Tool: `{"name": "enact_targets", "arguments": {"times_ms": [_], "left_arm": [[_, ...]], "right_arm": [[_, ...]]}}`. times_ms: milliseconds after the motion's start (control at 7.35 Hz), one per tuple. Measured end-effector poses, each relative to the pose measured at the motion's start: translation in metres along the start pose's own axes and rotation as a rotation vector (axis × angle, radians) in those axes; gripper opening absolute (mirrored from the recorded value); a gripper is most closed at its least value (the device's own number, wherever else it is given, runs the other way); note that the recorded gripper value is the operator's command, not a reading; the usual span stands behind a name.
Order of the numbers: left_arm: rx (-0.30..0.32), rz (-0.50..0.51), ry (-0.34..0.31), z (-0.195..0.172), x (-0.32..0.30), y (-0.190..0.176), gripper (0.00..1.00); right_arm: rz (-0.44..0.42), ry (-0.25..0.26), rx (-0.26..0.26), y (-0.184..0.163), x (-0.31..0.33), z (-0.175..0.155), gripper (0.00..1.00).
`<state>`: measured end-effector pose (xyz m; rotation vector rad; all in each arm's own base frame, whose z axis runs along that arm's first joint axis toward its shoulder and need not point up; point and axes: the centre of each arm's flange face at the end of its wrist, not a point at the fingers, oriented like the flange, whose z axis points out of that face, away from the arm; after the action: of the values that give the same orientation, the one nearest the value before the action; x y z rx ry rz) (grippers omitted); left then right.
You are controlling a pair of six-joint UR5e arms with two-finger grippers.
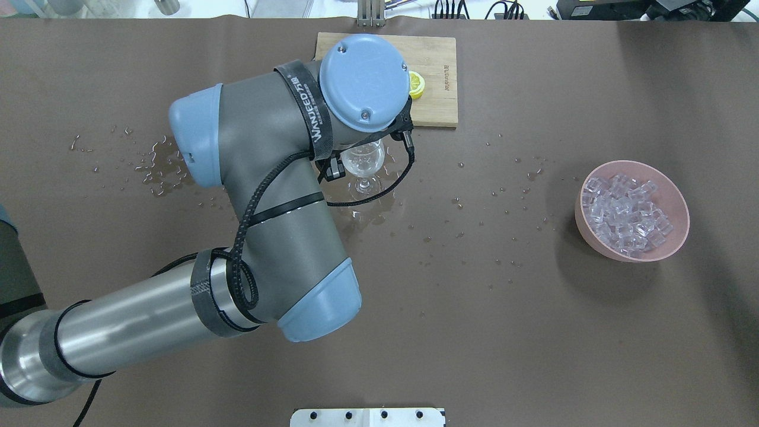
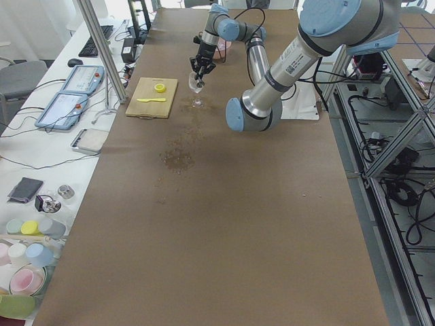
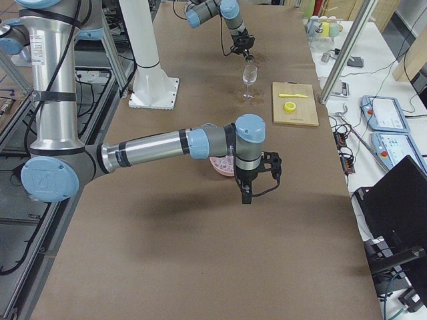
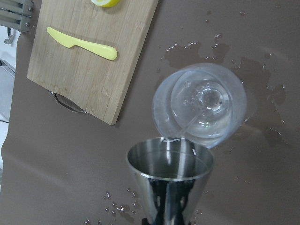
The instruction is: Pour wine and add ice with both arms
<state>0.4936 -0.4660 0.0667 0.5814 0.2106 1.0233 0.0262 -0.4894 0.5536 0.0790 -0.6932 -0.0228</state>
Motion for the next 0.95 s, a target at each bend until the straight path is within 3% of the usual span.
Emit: {"name": "enact_targets", "arguments": {"times_ms": [272,544,953], "left_arm": [[0.0,0.008,-0.013,-0.002,0.006,-0.002,0.0],[0.064,-0.01,-0.009,-0.014,0.0,0.002,0.0],[0.162,-0.106,0.059,-0.03,-0.06,0.021,0.0]], "right_arm": [[0.0,-0.001,0.0,0.0,0.0,0.0,1.0],[0.001,-0.002,-0.002,0.0,0.0,0.001,1.0],[0.001,-0.004,-0.001,0.001,0.0,0.0,1.0]]}}
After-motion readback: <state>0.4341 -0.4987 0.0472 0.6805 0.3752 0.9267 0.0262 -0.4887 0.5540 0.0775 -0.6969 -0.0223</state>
